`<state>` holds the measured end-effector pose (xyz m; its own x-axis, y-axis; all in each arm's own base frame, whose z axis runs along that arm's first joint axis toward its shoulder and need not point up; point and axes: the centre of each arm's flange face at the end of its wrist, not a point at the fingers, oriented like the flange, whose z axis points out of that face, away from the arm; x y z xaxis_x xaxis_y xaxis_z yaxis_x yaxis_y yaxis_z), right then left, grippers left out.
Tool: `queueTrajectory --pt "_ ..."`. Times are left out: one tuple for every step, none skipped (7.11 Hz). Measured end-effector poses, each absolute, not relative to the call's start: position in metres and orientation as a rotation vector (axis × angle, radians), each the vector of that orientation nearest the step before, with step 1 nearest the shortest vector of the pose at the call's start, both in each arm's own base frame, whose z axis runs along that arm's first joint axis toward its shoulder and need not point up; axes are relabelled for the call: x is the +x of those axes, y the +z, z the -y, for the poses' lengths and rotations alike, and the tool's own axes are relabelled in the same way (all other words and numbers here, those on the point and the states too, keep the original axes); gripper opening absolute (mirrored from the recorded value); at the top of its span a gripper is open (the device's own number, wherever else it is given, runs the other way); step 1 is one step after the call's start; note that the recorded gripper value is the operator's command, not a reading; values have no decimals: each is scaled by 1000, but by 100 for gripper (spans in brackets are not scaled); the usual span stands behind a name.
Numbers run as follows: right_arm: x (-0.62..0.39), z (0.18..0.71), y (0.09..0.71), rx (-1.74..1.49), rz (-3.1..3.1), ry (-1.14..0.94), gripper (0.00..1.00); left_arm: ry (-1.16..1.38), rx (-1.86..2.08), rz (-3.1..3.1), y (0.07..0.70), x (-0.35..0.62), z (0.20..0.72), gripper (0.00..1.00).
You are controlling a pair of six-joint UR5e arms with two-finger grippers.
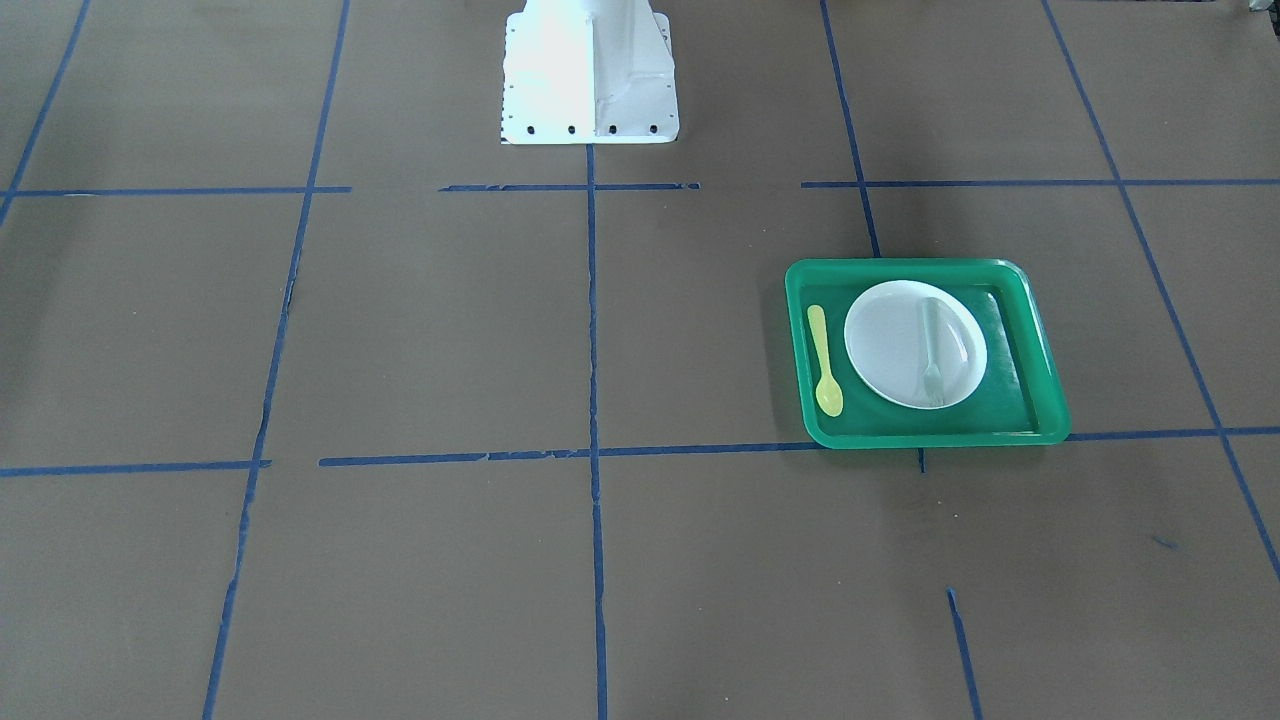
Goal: Place fork
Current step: 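Move the left gripper toward the green tray and white plate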
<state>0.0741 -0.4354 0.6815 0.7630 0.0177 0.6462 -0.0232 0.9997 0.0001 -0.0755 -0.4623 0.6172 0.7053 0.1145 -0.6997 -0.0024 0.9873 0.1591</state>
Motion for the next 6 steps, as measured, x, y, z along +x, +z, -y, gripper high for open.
queueTrajectory --pt "74 435 682 8 703 23 100 70 154 -787 616 -75 461 100" --pt "74 435 682 8 703 23 100 79 161 -789 614 -75 461 100" --pt "74 435 682 8 703 23 100 89 178 -790 610 -75 463 100" --pt "74 435 682 8 702 22 100 119 226 -789 597 -69 468 100" --pt "74 435 682 8 702 22 100 154 275 -792 580 -51 474 100" --pt "74 435 682 8 701 23 100 177 292 -803 560 -23 480 100"
